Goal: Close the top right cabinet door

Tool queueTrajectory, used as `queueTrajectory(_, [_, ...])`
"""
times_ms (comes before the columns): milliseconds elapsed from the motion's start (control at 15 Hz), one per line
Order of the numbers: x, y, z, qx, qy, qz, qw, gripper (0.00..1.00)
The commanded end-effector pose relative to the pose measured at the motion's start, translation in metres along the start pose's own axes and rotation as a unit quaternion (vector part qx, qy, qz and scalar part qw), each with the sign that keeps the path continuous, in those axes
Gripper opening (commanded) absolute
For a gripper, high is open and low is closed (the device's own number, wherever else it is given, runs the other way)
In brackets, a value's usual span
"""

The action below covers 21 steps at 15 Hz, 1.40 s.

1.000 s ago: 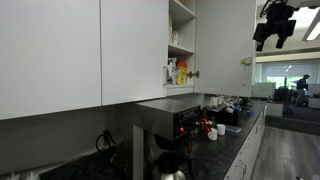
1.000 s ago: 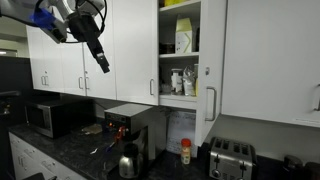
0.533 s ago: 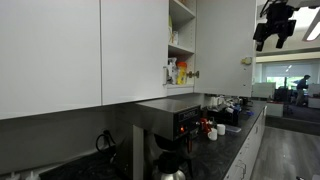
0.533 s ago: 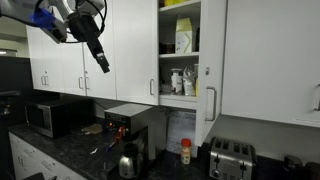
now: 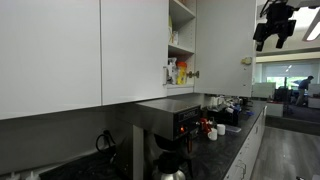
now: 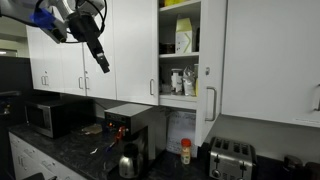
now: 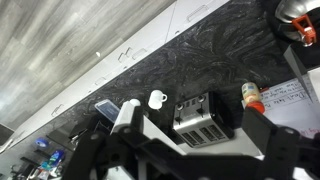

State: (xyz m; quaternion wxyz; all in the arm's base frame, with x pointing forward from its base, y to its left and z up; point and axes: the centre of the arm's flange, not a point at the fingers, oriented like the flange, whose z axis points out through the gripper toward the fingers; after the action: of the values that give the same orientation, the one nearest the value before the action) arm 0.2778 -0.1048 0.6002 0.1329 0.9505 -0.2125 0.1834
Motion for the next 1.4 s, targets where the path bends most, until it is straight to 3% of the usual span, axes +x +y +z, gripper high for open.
queueTrajectory(0, [0.0, 0.0, 0.0, 0.0, 0.0, 0.0, 1.0, 1.0])
queueTrajectory(133, [0.009, 0.015, 0.005, -0.013, 0.016, 0.004, 0.9998, 1.0])
queueTrajectory(667, [0.055, 0.091, -0.007, -0.004, 0.099, 0.055, 0.9936, 1.0])
queueTrajectory(1333, [0.099, 0.122, 0.024, -0.018, 0.114, 0.071, 0.9908, 1.0])
